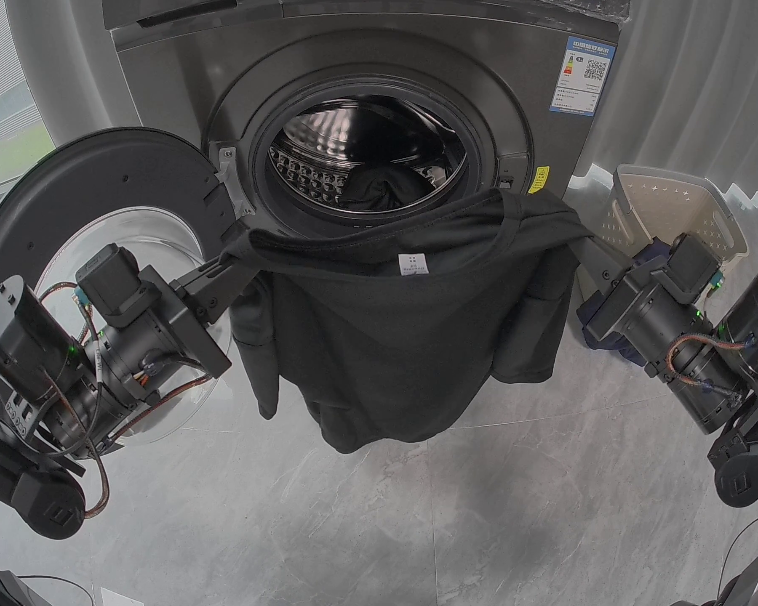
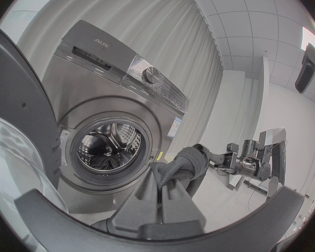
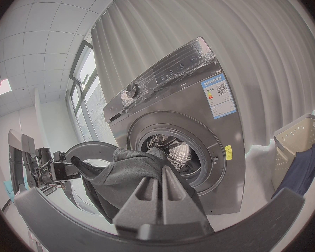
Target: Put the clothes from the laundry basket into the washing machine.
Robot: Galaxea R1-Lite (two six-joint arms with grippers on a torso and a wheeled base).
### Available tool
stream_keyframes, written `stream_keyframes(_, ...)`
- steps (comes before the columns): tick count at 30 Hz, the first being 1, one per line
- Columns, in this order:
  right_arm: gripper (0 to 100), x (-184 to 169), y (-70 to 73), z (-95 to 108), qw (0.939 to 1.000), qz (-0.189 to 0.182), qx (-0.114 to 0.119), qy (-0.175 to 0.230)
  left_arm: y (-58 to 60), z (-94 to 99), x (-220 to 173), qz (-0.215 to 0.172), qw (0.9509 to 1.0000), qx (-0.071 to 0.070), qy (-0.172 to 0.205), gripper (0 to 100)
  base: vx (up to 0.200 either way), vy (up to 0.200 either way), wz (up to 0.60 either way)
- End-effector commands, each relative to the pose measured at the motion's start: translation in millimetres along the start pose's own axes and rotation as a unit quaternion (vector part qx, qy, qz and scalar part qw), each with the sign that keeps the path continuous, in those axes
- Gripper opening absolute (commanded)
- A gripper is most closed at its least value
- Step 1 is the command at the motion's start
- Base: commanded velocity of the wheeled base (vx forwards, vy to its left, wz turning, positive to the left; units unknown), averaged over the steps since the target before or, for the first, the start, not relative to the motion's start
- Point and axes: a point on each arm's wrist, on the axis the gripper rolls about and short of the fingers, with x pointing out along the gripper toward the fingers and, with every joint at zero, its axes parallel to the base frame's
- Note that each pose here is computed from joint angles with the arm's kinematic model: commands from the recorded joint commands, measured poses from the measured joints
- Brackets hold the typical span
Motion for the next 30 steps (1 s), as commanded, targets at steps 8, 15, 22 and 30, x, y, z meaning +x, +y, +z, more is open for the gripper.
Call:
stream_keyframes(8,100,-27,-11.4,-82,0.9825,-0.026,0.005,0.184,-11.6,-6.1,15,-0.023,0.9997,-0.010,-0.002,0,0.000,0.000,0.00)
stream_keyframes(15,100,-29,-3.5,-133,0.9634,-0.006,0.008,0.268,-11.1,-9.1,14,-0.021,0.9997,-0.011,0.004,0,0.000,0.000,0.00)
stream_keyframes(22,100,-9,22.9,-169,0.9580,0.038,0.014,0.284,-15.0,-12.0,13,-0.028,0.9995,-0.007,0.010,0,0.000,0.000,0.00)
stream_keyframes(30,100,4,41.5,-193,0.9563,0.062,0.024,0.285,-18.7,-10.6,12,-0.032,0.9994,0.000,0.008,0,0.000,0.000,0.00)
